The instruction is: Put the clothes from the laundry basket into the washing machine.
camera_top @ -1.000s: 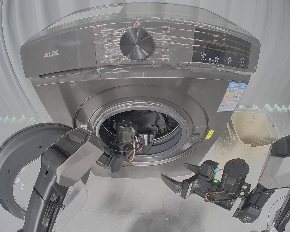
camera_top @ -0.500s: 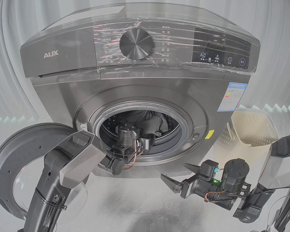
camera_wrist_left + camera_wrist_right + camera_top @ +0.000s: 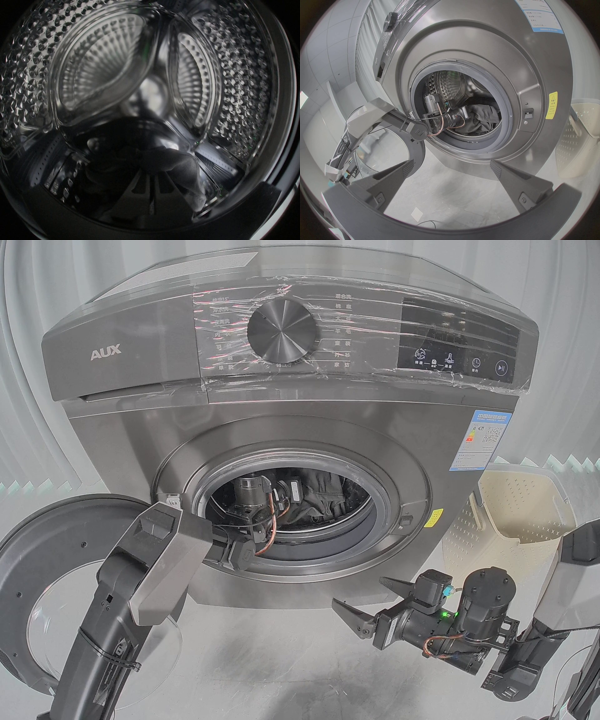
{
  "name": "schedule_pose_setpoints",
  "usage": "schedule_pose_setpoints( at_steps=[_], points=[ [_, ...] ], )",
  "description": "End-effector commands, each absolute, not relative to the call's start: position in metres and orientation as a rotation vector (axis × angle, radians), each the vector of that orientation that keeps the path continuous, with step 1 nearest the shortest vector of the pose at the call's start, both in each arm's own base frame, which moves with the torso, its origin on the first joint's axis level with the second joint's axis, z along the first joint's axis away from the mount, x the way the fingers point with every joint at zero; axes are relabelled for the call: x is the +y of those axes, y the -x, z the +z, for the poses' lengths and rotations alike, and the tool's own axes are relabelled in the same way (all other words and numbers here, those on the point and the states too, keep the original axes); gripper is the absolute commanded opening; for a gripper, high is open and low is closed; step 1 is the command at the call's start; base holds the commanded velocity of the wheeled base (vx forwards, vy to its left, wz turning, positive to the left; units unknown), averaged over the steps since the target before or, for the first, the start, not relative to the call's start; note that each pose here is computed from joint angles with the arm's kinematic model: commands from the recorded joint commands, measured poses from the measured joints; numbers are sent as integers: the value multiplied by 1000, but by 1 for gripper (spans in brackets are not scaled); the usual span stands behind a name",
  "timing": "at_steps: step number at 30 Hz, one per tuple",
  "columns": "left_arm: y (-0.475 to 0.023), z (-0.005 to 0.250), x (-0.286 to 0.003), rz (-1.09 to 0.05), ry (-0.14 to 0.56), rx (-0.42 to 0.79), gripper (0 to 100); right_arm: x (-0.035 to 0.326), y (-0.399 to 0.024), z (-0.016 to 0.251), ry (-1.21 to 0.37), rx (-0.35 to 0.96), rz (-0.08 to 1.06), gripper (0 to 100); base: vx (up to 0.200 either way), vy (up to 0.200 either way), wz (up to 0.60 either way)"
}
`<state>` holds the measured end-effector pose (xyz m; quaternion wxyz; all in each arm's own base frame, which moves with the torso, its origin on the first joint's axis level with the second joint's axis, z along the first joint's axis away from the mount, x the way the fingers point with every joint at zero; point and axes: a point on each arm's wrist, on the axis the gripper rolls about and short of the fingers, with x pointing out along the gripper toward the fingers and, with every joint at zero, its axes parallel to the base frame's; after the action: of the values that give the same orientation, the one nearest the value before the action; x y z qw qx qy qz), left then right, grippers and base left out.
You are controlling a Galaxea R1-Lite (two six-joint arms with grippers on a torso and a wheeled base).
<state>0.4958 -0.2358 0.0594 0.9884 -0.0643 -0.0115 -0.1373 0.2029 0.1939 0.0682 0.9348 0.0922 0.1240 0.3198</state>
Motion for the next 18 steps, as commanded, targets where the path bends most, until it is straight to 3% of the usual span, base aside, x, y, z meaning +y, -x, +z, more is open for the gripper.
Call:
schedule_pose_setpoints(
  at_steps=[1, 18],
  points=[
    [-513, 48, -222, -216, 134, -40, 0, 194, -203, 68, -191, 254, 655, 100, 0, 0, 0],
    [-497, 50, -231, -239, 144, 11, 0, 193, -203, 72, -197, 242, 655, 100, 0, 0, 0]
  ],
)
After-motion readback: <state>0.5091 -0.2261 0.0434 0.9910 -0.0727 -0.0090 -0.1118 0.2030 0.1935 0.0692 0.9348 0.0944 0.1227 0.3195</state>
